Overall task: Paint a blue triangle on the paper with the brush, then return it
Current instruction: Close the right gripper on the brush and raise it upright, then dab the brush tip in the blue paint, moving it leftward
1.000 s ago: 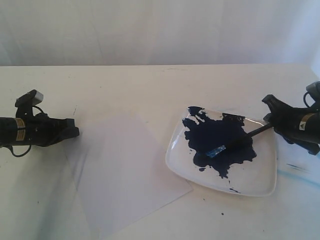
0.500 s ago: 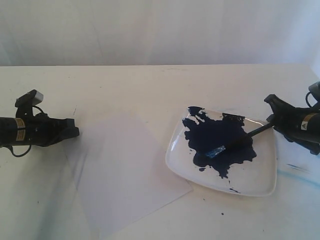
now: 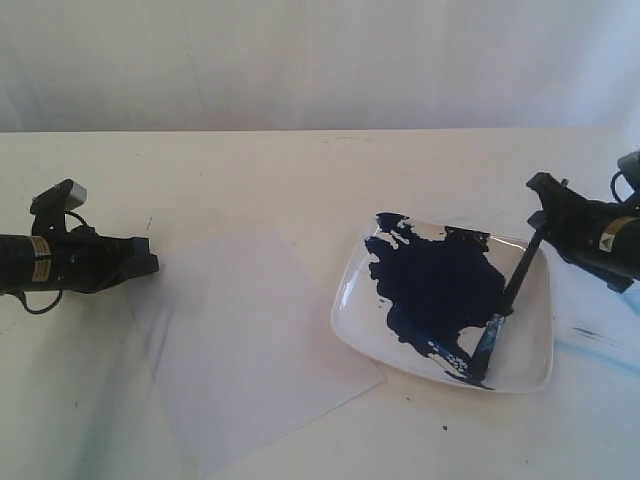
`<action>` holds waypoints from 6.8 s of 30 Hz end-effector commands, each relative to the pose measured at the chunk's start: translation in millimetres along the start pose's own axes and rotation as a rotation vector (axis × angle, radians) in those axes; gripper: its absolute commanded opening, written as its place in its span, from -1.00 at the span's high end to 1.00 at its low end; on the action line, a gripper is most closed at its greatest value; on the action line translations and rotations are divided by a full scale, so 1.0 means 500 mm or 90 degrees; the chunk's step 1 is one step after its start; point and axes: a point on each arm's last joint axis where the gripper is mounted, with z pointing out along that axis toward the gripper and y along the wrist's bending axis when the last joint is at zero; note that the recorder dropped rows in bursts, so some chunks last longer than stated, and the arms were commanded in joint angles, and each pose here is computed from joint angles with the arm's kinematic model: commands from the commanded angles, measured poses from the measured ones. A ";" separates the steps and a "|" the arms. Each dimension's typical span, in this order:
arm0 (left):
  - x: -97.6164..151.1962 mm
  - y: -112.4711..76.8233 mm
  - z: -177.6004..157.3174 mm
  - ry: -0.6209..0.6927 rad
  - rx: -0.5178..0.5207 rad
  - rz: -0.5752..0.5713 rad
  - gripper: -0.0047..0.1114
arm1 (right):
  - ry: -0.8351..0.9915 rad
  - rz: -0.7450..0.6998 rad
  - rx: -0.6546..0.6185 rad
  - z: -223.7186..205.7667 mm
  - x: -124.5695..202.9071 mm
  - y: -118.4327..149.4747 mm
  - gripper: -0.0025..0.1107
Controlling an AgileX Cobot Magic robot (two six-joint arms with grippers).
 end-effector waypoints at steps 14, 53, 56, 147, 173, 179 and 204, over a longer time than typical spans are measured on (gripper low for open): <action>0.009 0.008 0.001 0.019 -0.030 0.010 0.92 | -0.192 -0.186 -0.240 -0.024 -0.048 0.072 0.86; 0.009 0.008 0.001 0.019 -0.030 0.013 0.92 | -0.155 -0.430 -0.493 -0.032 -0.020 0.184 0.96; 0.009 0.008 0.001 0.019 -0.030 0.013 0.92 | -0.162 -0.433 -0.498 -0.031 -0.026 0.190 0.96; 0.009 0.008 0.001 0.019 -0.028 0.025 0.92 | -0.204 -0.501 -0.609 -0.033 0.047 0.342 0.96; 0.009 0.008 0.001 0.019 -0.028 0.025 0.92 | -0.139 -0.509 -0.631 0.015 0.144 0.337 0.96; 0.009 0.008 0.001 0.019 -0.028 0.025 0.92 | -0.149 -0.512 -0.630 0.014 0.154 0.345 0.96; 0.009 0.008 0.001 0.019 -0.028 0.025 0.92 | -0.111 -0.549 -0.660 0.010 0.170 0.343 0.96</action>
